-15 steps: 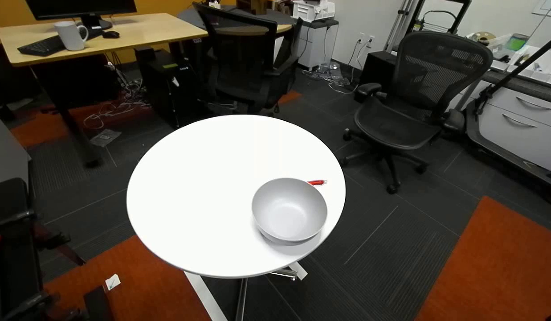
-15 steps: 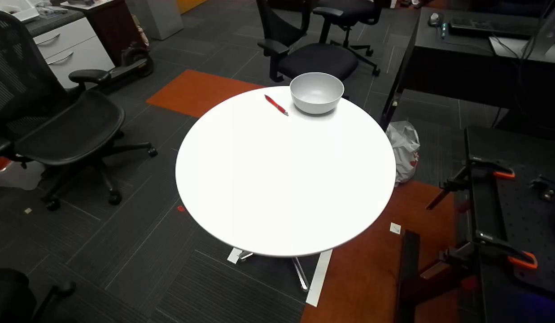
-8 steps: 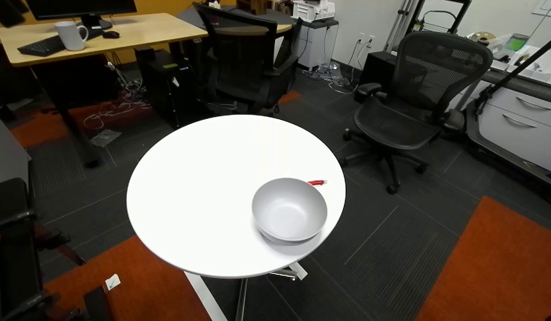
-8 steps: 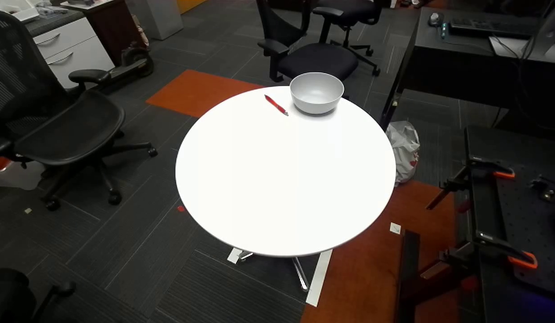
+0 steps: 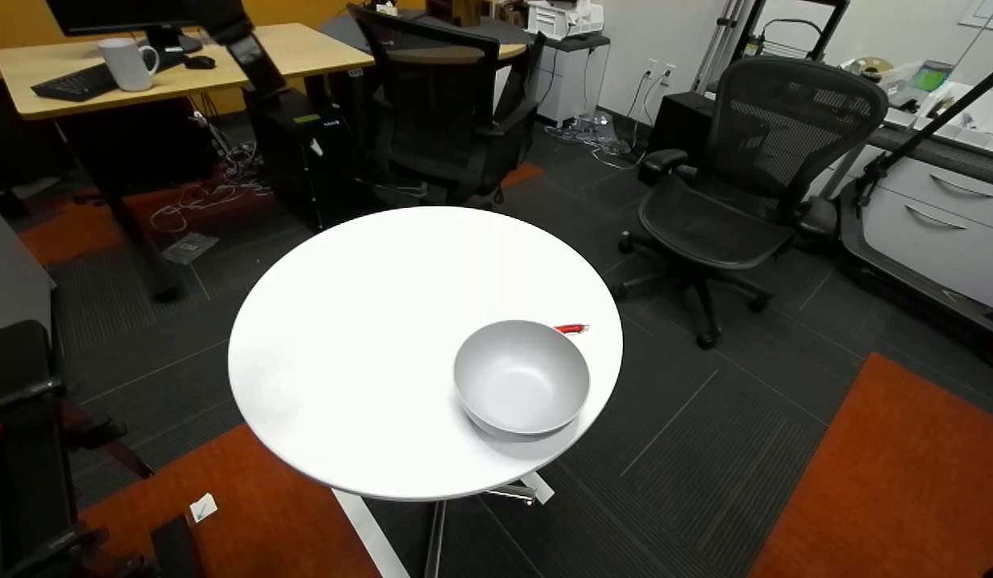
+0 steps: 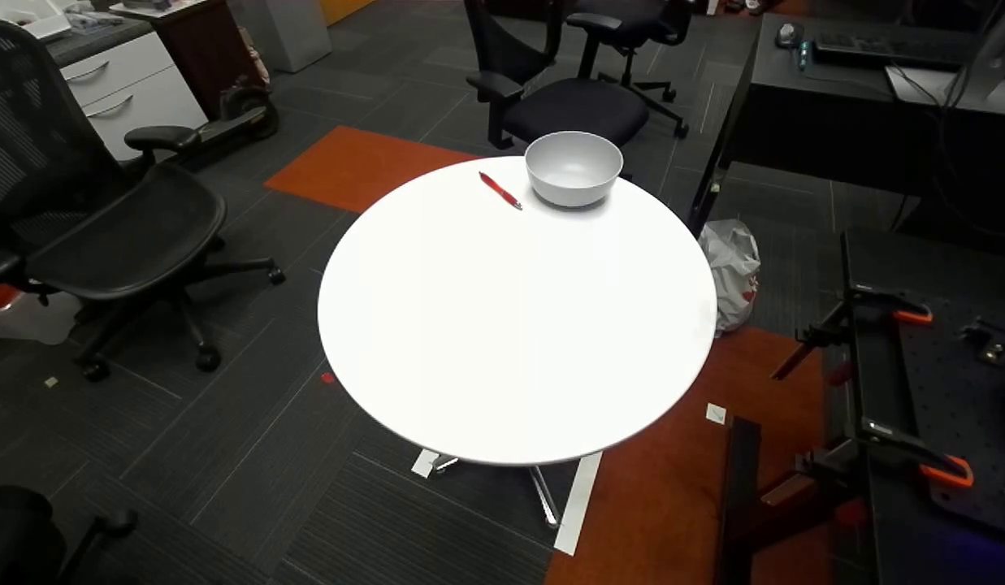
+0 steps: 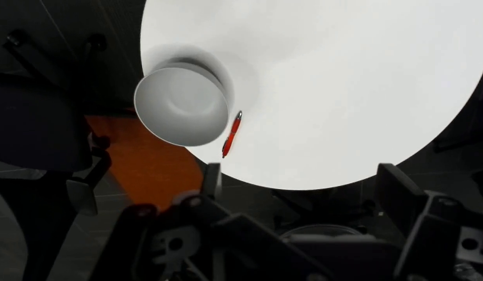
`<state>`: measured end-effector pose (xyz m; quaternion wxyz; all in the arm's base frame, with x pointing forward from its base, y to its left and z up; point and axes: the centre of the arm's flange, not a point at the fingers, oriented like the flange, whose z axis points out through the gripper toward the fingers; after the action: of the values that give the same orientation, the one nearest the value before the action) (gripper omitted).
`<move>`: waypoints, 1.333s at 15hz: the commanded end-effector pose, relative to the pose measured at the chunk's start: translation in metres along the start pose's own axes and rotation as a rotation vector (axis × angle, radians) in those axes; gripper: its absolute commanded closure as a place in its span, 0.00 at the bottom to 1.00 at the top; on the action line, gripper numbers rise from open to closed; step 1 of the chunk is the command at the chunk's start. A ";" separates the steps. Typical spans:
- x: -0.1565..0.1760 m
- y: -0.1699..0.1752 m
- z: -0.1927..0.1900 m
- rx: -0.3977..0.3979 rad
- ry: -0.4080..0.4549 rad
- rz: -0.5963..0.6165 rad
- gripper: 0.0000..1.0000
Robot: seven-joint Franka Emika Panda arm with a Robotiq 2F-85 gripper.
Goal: Pick up the pen and put it in the bowl, remove the pen from the bowl and put it back on the table
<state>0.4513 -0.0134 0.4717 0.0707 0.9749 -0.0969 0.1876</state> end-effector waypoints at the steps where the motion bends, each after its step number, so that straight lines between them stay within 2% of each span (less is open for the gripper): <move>1: 0.065 -0.006 0.045 0.000 -0.005 0.036 0.00; 6: 0.114 0.005 0.099 0.028 -0.042 0.066 0.00; 12: 0.154 0.029 0.157 0.033 -0.088 0.137 0.00; 17: 0.165 0.043 0.190 0.033 -0.141 0.185 0.00; 18: 0.148 0.042 0.185 0.028 -0.113 0.184 0.00; 20: 0.152 0.043 0.194 0.026 -0.121 0.190 0.00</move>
<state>0.6487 -0.1139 0.3556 0.0340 0.9717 -0.1905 0.1356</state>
